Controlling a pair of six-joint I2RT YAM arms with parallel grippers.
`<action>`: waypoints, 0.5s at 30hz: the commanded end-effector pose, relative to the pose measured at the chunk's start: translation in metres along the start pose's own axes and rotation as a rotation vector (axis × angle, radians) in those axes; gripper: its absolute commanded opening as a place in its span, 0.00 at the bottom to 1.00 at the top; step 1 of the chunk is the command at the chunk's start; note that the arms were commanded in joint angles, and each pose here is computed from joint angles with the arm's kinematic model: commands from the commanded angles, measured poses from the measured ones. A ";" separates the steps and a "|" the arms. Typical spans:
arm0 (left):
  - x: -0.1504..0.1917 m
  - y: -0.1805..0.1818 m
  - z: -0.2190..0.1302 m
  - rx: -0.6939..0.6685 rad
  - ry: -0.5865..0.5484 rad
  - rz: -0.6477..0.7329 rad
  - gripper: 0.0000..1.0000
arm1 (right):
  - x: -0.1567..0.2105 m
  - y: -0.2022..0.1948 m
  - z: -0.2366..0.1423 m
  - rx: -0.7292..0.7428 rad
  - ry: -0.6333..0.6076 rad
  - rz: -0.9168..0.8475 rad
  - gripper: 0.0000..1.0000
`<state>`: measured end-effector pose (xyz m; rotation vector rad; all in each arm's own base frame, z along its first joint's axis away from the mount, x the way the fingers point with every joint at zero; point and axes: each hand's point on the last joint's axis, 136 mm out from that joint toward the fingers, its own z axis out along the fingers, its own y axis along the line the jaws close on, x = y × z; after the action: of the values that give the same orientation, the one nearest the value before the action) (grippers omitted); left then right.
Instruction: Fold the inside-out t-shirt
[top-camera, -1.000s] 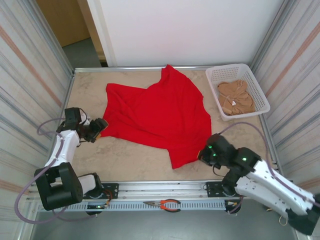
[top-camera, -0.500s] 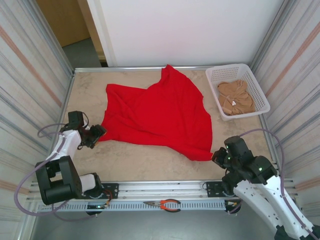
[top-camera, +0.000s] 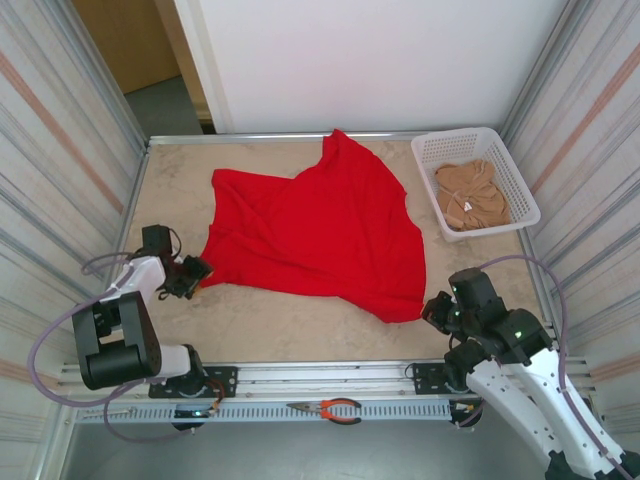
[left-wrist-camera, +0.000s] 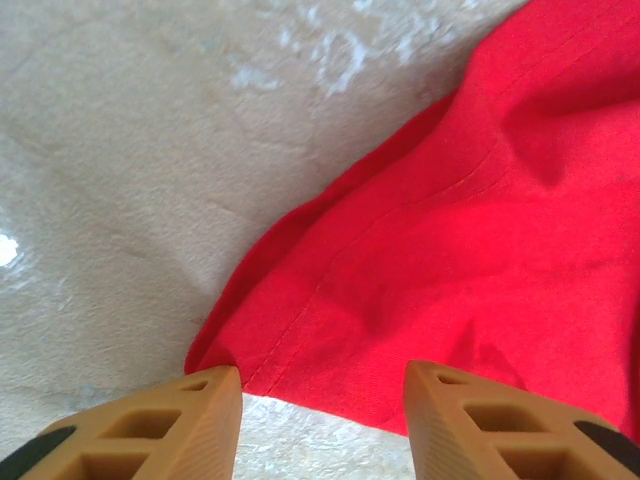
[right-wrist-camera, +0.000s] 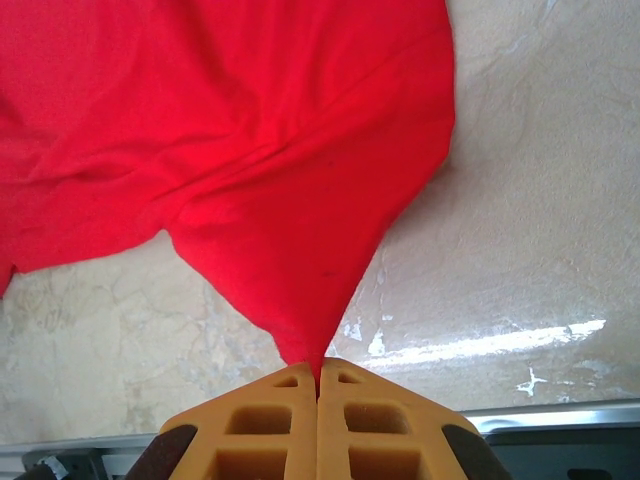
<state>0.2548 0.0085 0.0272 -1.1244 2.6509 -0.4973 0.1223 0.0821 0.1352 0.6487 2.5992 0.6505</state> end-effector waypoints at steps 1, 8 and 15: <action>0.001 0.003 0.003 -0.001 0.006 -0.022 0.46 | -0.002 0.005 0.001 -0.018 -0.001 -0.002 0.00; -0.012 -0.012 0.001 0.049 -0.015 -0.020 0.00 | -0.013 0.021 -0.002 -0.046 -0.023 -0.014 0.00; -0.057 -0.069 -0.076 0.143 -0.154 0.121 0.00 | -0.059 0.065 -0.029 -0.129 -0.114 -0.036 0.00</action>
<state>0.3001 0.0175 0.0804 -1.0392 2.5501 -0.5354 0.1599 0.0882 0.1694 0.6714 2.5410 0.6680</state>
